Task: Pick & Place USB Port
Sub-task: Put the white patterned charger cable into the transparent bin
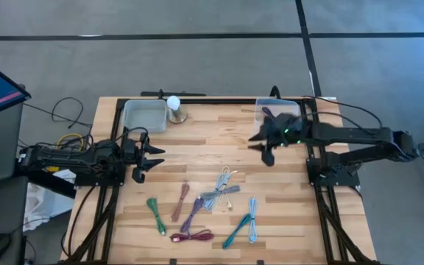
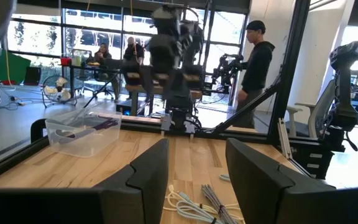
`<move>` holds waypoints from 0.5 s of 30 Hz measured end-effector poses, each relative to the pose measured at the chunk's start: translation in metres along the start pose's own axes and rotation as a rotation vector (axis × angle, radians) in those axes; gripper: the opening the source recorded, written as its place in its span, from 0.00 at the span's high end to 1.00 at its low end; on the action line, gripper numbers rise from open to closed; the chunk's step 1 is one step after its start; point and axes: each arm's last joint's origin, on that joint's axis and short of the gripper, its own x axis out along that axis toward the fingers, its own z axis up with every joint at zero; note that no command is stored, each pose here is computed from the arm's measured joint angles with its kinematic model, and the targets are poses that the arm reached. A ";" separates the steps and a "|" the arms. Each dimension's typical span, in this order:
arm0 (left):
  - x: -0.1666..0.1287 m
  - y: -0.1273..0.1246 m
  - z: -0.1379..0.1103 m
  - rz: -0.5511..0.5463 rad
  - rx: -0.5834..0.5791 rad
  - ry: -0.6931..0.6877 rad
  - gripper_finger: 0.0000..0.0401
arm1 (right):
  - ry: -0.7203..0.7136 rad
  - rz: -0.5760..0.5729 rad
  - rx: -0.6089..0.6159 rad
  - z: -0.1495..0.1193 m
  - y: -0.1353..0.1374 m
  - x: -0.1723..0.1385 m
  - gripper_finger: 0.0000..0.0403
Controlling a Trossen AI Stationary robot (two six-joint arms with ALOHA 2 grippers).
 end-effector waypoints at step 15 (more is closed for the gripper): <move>0.000 0.000 0.000 0.000 0.000 0.000 0.60 | 0.257 0.107 -0.162 -0.040 0.056 0.083 0.45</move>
